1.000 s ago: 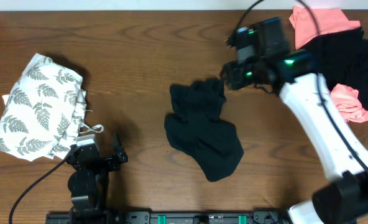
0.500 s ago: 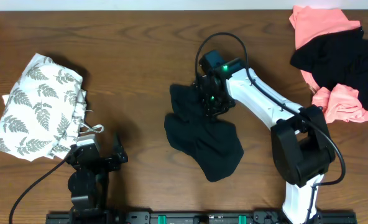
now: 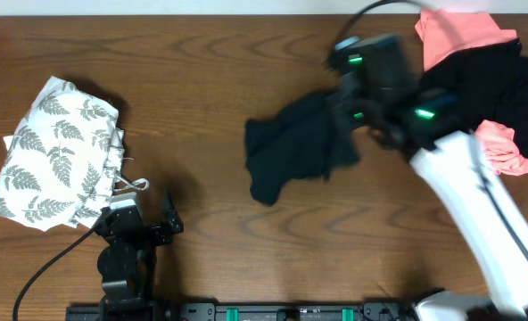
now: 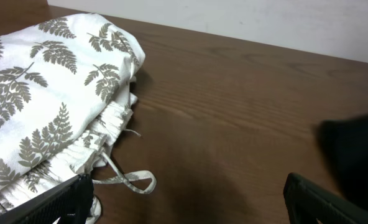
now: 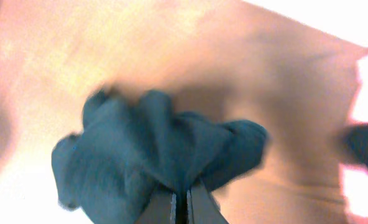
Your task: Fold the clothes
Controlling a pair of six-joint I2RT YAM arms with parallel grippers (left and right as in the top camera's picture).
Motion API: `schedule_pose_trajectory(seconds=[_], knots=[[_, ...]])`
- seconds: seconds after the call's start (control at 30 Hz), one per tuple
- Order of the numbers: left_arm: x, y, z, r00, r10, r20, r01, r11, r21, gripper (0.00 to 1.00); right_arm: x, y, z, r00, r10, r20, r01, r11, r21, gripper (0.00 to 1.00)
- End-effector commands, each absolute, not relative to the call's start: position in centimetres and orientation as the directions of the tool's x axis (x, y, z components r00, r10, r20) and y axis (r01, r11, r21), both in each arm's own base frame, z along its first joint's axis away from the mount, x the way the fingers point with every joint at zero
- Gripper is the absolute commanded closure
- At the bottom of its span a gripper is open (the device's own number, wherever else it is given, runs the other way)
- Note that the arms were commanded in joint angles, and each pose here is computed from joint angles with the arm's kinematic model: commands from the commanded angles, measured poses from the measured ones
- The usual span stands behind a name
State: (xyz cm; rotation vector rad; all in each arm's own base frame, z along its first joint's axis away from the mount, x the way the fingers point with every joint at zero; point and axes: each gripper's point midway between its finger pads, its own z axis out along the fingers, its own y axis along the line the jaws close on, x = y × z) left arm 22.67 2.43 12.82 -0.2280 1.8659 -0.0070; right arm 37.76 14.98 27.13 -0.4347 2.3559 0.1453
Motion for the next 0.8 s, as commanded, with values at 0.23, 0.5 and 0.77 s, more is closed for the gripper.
schedule_pose_trajectory(seconds=[0.23,0.5,0.77], knots=[[22.5,2.6,11.6,-0.321,-0.151,-0.935,-0.16,0.982,-0.103,0.02,37.3,11.5,27.6,-0.693,-0.275,-0.666,-0.387,0.922,0.021,0.99],[22.5,2.6,11.6,-0.321,-0.151,-0.935,-0.16,0.982,-0.103,0.02,32.9,23.1,32.7,-0.399,-0.348,-0.849,-0.853,0.479,0.205,0.99],[22.5,2.6,11.6,-0.321,-0.151,-0.935,-0.16,0.982,-0.103,0.02,39.7,13.8,28.6,-0.597,-0.315,-0.738,-0.445,0.895,-0.022,0.99]])
